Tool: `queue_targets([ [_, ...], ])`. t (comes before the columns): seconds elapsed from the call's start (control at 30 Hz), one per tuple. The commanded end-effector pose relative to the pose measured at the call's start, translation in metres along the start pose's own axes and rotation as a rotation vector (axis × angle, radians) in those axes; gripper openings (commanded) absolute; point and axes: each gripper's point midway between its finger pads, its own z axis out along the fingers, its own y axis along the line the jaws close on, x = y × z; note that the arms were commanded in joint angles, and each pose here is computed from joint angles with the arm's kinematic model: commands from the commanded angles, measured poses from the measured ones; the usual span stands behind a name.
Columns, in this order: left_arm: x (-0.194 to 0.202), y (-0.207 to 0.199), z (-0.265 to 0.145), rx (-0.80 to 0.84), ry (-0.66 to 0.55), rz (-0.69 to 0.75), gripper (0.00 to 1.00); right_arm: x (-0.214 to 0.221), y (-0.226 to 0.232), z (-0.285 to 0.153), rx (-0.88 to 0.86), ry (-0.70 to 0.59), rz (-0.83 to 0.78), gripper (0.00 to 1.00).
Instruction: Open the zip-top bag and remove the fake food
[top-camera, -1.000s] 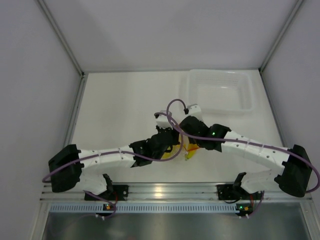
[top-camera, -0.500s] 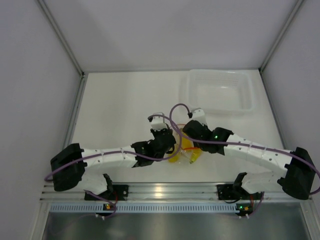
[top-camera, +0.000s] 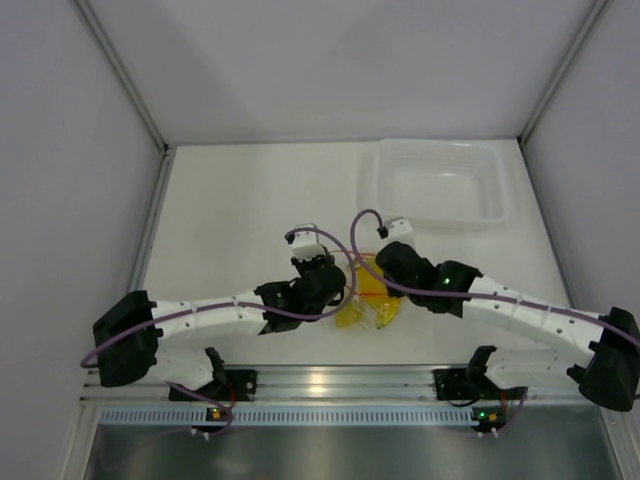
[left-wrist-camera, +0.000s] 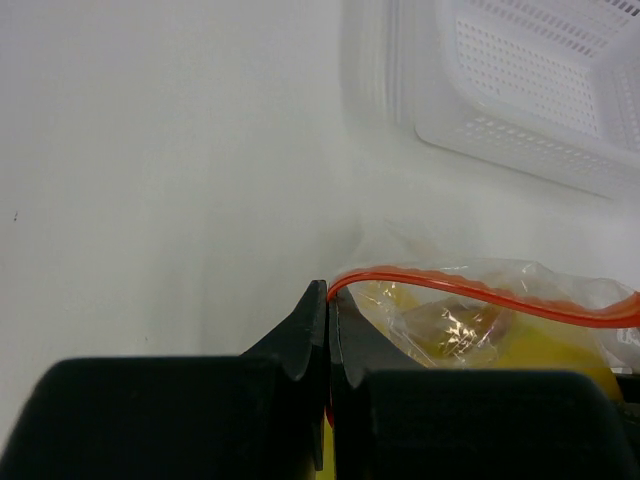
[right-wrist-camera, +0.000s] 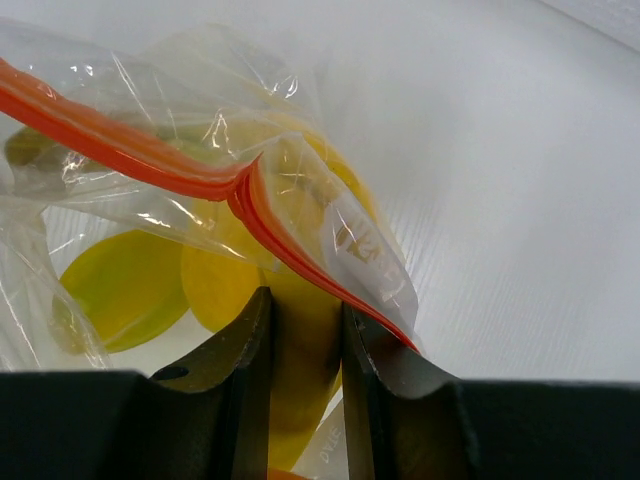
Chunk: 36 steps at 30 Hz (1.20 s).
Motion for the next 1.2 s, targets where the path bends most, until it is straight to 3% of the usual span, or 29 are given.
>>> queue_targets([
  [0.0, -0.040, 0.014, 0.003, -0.083, -0.104, -0.013, 0.00, 0.011, 0.007, -0.010, -0.068, 0.039, -0.088, 0.00],
  [0.13, -0.043, -0.013, 0.000, 0.032, -0.066, -0.018, 0.00, 0.006, 0.007, -0.006, -0.025, 0.046, -0.110, 0.00],
  [0.27, -0.056, -0.022, -0.004, 0.060, -0.082, -0.025, 0.00, 0.003, 0.008, -0.004, 0.047, 0.064, -0.176, 0.00],
  [0.4, -0.070, -0.029, -0.014, 0.143, -0.115, -0.065, 0.00, 0.010, 0.011, 0.004, 0.072, 0.093, -0.144, 0.00],
  [0.57, -0.084, 0.004, -0.015, 0.011, -0.199, -0.079, 0.00, 0.008, 0.010, -0.001, 0.051, 0.058, -0.119, 0.00],
  [0.83, -0.081, 0.021, -0.006, -0.063, -0.206, -0.049, 0.00, -0.001, 0.023, -0.021, -0.130, -0.074, -0.107, 0.00],
  [1.07, -0.064, 0.009, -0.011, 0.046, -0.118, -0.102, 0.00, -0.008, 0.021, -0.023, -0.099, -0.075, -0.019, 0.00],
  [1.17, -0.052, -0.003, -0.012, 0.104, -0.064, -0.091, 0.00, -0.019, 0.032, -0.027, -0.167, -0.139, 0.045, 0.00],
])
